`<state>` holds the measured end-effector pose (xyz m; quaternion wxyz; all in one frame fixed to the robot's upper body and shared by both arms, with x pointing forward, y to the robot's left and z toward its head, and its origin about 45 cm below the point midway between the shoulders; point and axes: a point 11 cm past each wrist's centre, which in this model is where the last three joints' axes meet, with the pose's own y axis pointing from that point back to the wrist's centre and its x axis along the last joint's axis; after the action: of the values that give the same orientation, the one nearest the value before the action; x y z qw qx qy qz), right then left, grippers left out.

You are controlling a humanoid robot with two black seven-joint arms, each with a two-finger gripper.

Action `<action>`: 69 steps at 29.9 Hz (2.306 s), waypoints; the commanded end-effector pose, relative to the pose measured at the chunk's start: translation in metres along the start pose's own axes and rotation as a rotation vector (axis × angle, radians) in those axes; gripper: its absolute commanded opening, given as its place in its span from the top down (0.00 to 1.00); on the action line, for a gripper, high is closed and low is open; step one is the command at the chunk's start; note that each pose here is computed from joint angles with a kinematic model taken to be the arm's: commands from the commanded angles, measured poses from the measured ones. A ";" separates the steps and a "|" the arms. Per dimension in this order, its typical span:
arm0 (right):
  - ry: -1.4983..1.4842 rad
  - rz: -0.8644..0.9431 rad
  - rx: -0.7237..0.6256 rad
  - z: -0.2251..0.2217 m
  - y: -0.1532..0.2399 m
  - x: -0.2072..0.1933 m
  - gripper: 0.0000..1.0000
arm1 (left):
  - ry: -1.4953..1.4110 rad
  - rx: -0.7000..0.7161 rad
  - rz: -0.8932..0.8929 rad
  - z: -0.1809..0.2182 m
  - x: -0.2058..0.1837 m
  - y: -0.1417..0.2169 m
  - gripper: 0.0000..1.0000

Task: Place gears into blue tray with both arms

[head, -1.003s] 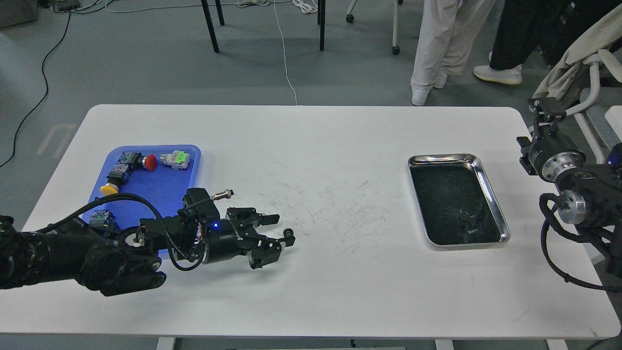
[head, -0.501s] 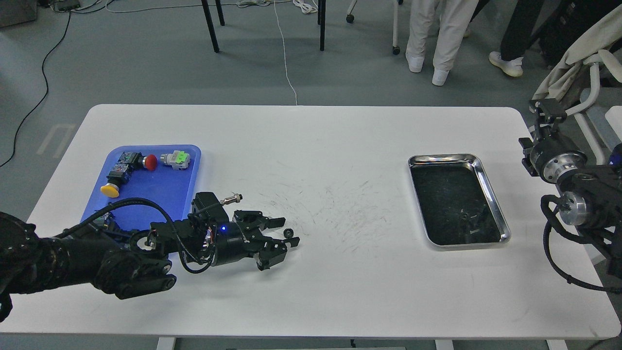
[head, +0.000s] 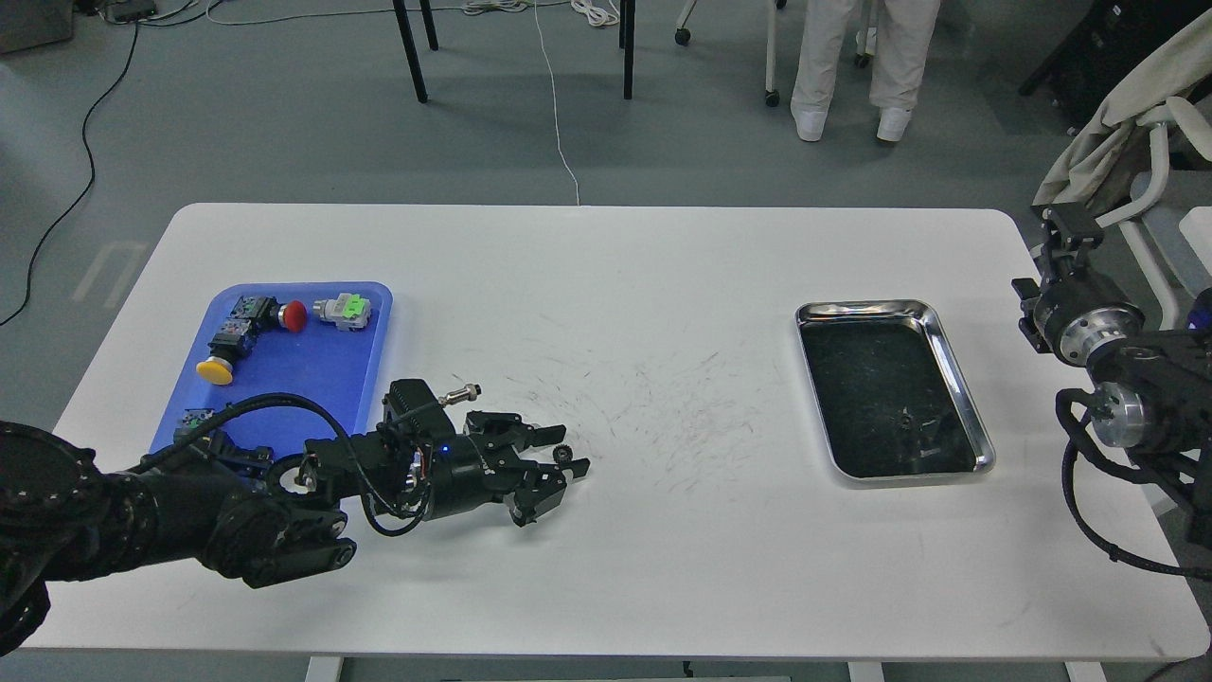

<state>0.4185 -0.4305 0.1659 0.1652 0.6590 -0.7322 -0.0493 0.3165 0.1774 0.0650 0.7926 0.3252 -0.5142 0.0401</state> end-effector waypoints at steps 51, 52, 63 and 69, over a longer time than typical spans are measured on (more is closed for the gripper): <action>0.022 0.019 -0.020 0.010 0.001 0.007 0.04 | -0.018 0.375 0.154 -0.117 0.067 0.121 0.85; 0.022 0.019 -0.020 0.010 0.001 0.007 0.04 | -0.020 0.396 0.155 -0.122 0.068 0.131 0.85; 0.024 0.014 -0.014 0.006 -0.001 0.005 0.04 | -0.049 0.583 0.068 -0.161 0.027 0.188 0.85; 0.044 -0.002 -0.011 0.006 -0.001 -0.001 0.04 | -0.050 0.595 0.052 -0.163 0.017 0.183 0.85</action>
<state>0.4175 -0.4322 0.1599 0.1840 0.6584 -0.7287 -0.0396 0.3820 0.4096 0.1314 0.6467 0.5288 -0.5109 0.2028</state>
